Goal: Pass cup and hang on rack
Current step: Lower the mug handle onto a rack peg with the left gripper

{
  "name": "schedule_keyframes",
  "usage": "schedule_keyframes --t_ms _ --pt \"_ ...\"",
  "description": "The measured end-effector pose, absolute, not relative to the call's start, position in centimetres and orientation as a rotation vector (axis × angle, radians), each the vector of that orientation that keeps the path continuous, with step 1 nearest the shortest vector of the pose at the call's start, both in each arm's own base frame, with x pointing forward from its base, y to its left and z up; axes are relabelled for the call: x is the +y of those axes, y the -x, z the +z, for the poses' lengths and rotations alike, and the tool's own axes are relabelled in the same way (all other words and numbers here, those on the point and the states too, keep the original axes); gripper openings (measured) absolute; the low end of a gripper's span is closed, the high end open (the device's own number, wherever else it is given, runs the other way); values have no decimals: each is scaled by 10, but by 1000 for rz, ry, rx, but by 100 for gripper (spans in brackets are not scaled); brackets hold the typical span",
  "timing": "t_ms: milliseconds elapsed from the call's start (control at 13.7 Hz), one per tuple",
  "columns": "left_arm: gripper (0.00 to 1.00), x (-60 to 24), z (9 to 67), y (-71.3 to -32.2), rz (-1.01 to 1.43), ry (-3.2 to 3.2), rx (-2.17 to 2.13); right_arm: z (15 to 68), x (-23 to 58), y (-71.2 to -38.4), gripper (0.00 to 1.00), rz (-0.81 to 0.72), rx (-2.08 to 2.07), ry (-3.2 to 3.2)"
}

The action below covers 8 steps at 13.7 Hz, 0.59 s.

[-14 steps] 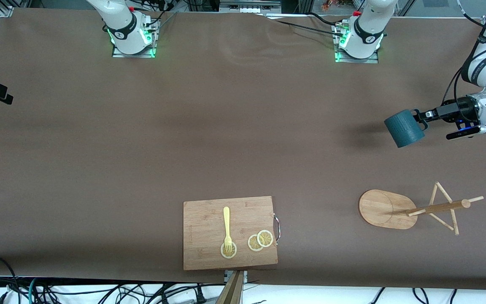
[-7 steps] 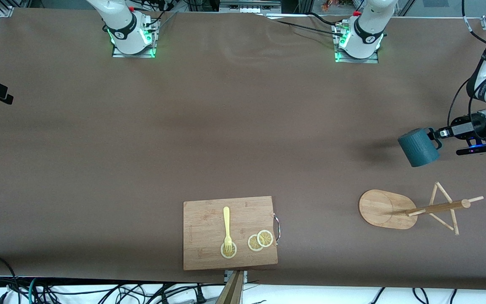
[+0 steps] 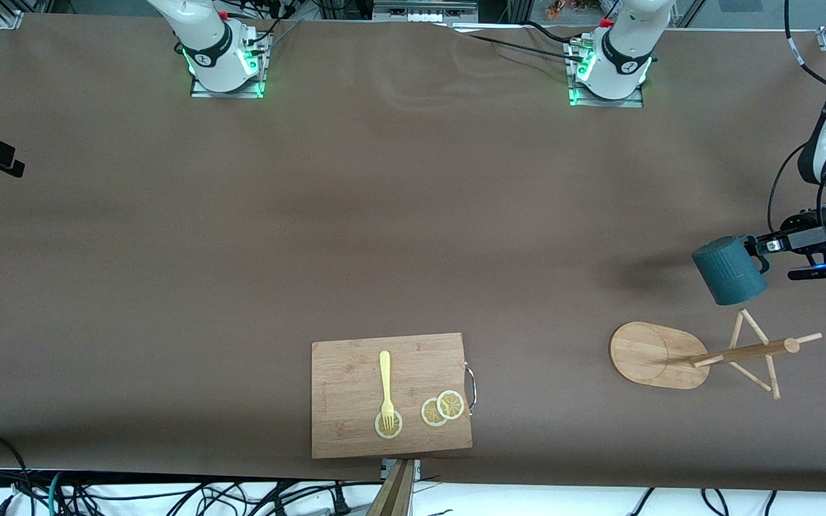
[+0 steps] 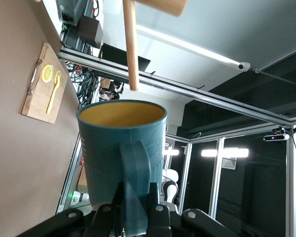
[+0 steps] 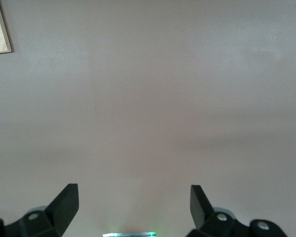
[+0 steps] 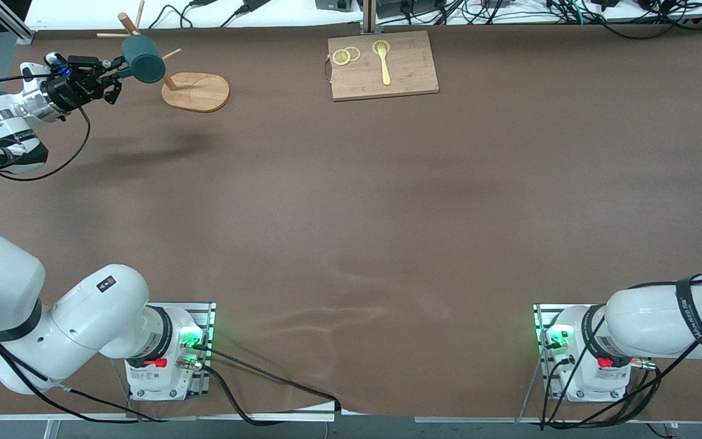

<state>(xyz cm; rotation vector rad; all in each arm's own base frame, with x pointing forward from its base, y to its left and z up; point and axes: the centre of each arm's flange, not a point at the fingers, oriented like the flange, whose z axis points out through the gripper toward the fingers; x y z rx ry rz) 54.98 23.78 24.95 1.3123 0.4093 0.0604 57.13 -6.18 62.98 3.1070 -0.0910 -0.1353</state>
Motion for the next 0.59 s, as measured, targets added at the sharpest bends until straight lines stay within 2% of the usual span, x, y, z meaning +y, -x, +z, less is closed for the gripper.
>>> schedule_keyframes --t_ms 586 --pt "20 259 234 -581 56 -1296 437 630 -62 -571 100 -135 -91 -3107"
